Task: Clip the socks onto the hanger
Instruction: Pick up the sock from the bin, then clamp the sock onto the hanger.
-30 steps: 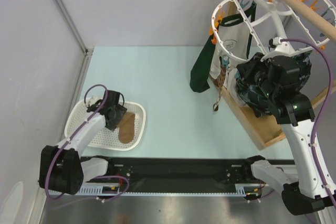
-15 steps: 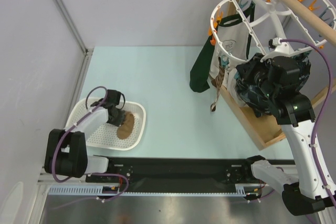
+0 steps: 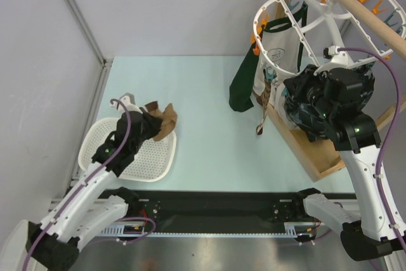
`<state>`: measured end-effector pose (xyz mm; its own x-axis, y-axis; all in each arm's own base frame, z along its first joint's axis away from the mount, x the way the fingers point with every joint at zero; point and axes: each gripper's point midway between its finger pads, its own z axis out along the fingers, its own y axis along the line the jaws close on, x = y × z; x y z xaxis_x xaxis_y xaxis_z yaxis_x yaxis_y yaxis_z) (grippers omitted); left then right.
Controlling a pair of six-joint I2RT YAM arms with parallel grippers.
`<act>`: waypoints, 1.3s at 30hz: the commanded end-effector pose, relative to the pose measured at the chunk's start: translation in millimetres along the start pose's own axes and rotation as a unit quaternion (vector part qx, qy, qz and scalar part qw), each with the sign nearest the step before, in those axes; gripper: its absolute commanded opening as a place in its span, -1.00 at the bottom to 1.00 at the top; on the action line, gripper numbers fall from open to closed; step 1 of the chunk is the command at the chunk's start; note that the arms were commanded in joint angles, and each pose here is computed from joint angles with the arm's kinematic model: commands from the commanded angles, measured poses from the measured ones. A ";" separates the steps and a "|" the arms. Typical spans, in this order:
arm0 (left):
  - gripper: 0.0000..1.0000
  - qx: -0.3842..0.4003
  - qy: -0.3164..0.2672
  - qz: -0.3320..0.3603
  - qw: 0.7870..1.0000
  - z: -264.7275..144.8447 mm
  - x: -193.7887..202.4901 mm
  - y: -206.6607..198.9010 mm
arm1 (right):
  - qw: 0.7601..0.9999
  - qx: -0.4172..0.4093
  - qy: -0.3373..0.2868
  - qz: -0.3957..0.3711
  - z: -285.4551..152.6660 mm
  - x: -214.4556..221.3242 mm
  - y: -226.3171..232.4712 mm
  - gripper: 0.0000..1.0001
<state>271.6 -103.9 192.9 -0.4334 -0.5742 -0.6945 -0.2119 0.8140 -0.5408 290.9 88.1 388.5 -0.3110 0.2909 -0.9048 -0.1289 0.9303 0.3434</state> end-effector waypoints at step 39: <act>-1.00 0.491 0.053 0.364 0.790 -62.8 118.3 -358.5 | 0.991 -0.114 0.027 0.065 -7.8 4.6 45.8 -1.00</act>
<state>246.0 -449.2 304.6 -0.2669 0.1155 -0.9568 0.8581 0.4803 -0.1814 284.6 117.4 404.1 -0.3465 0.4003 -0.8483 -0.2339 0.8389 0.4914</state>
